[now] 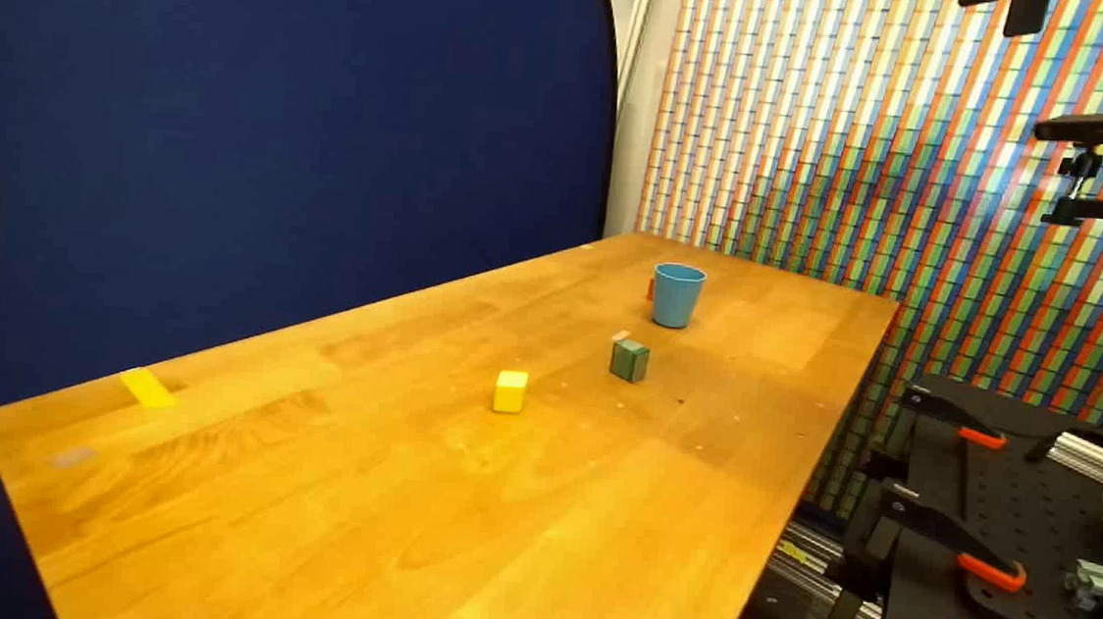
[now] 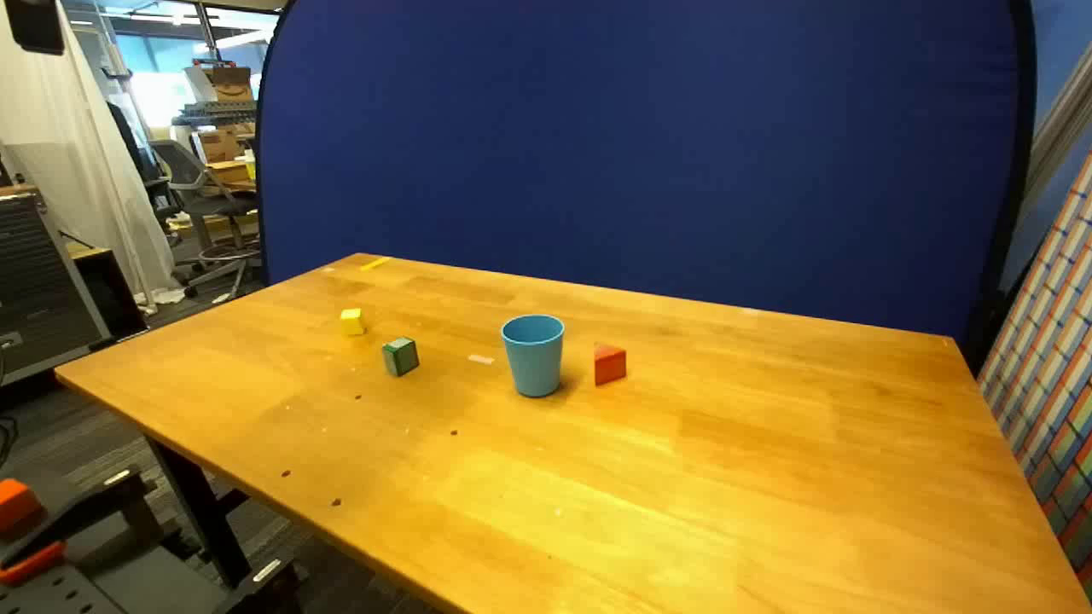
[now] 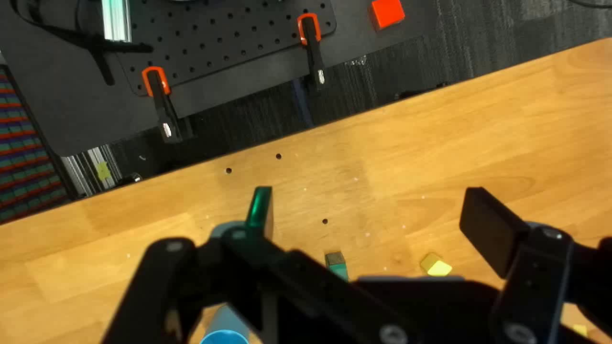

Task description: Put the yellow cube inside the light blue cup

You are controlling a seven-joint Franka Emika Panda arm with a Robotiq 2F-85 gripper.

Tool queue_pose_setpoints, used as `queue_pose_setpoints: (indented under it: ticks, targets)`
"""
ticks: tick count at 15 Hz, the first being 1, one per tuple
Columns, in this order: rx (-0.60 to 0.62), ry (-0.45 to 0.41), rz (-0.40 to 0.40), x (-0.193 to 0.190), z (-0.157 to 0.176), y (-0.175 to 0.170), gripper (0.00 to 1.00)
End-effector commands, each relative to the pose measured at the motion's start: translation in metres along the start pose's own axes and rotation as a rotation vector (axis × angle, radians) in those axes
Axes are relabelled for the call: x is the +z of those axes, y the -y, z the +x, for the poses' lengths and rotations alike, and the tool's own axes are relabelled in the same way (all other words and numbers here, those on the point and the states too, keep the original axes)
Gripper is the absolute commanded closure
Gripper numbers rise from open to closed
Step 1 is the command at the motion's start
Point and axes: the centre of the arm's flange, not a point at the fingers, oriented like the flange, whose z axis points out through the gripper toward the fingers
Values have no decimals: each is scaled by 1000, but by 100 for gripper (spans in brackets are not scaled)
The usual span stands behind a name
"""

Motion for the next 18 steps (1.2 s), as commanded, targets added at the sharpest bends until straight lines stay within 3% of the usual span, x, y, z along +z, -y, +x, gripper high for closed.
queue_pose_setpoints:
  ticks: [1,5,7,11,18]
  targets:
    - [-1,-4,2,-2,0,0,0]
    - [-2,-12,4,-5,-1,1,0]
    - [34,-41,-7,5,16,12,0]
    - [16,-63,-17,74,74,54,0]
    - [-98,-16,-16,197,167,105,0]
